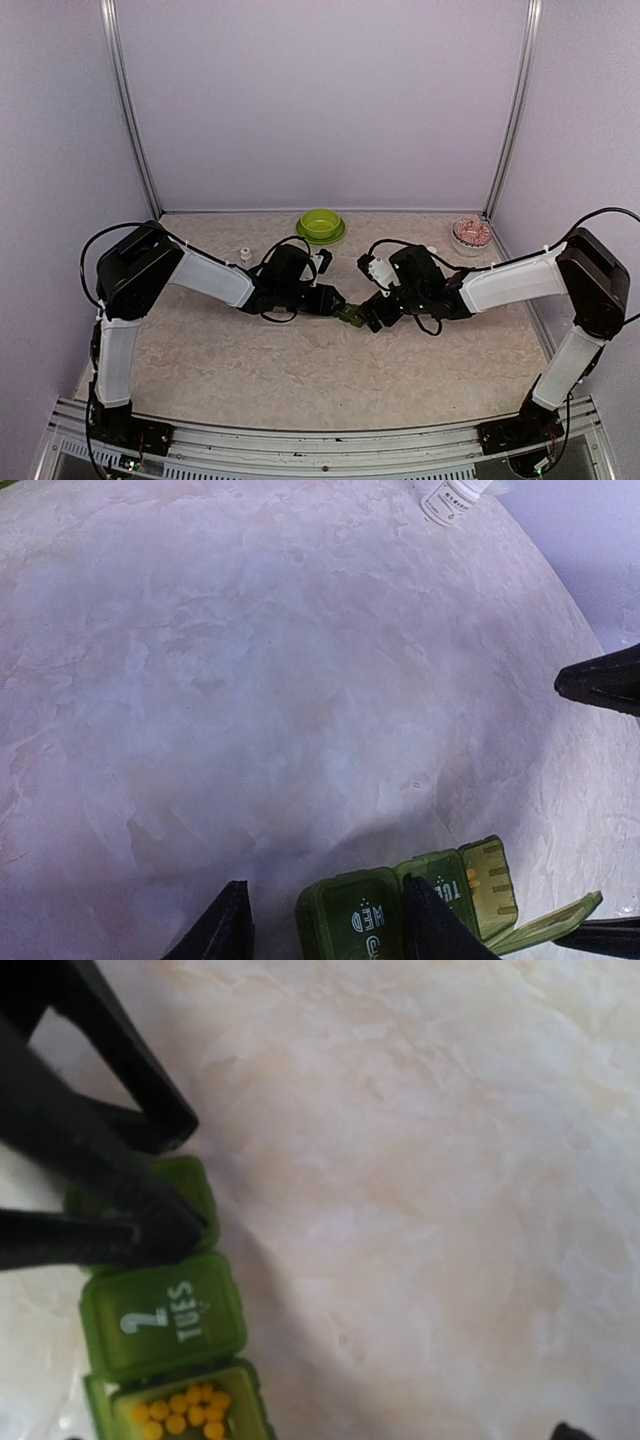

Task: Sort the pills into containers
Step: Close the lid of the pill container on the pill container.

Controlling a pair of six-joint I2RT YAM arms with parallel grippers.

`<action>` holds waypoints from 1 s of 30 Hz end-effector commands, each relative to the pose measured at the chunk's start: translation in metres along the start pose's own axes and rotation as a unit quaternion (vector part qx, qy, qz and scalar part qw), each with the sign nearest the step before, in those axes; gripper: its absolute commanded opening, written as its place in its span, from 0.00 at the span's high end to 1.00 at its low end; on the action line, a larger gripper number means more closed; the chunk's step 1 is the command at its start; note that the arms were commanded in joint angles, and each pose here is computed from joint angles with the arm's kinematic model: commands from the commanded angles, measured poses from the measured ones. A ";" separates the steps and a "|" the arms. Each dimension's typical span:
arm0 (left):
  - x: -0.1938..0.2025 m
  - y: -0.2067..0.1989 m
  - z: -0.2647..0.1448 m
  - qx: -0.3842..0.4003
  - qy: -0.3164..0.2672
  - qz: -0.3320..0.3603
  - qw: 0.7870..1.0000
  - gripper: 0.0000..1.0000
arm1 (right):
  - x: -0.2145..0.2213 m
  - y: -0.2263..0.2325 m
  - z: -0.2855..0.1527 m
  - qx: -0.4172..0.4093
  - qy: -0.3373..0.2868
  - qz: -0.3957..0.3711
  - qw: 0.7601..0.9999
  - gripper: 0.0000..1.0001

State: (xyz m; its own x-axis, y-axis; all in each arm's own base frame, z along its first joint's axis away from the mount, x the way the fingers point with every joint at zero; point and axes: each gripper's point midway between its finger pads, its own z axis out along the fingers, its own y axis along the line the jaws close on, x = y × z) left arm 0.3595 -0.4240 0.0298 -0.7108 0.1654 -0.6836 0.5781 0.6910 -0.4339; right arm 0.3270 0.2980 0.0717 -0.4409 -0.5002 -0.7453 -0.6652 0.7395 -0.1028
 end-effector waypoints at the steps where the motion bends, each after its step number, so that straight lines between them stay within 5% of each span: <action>1: 0.055 0.031 0.007 -0.055 0.079 -0.002 0.995 0.52 | -0.005 0.002 0.004 -0.047 0.004 0.044 0.998 0.00; 10: 0.053 0.031 0.005 -0.058 0.076 0.000 0.995 0.52 | 0.001 0.002 0.016 -0.090 0.028 0.089 0.992 0.03; 30: 0.050 0.028 0.003 -0.055 0.073 0.001 0.996 0.51 | 0.011 0.010 0.031 -0.219 0.056 0.197 0.954 0.38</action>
State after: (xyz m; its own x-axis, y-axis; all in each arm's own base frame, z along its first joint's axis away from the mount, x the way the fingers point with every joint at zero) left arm 0.3596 -0.4241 0.0297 -0.7089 0.1654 -0.6856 0.5779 0.6935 -0.4302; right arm 0.3311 0.3085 0.0406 -0.7218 -0.3141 -0.6168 -0.6311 0.6645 0.4002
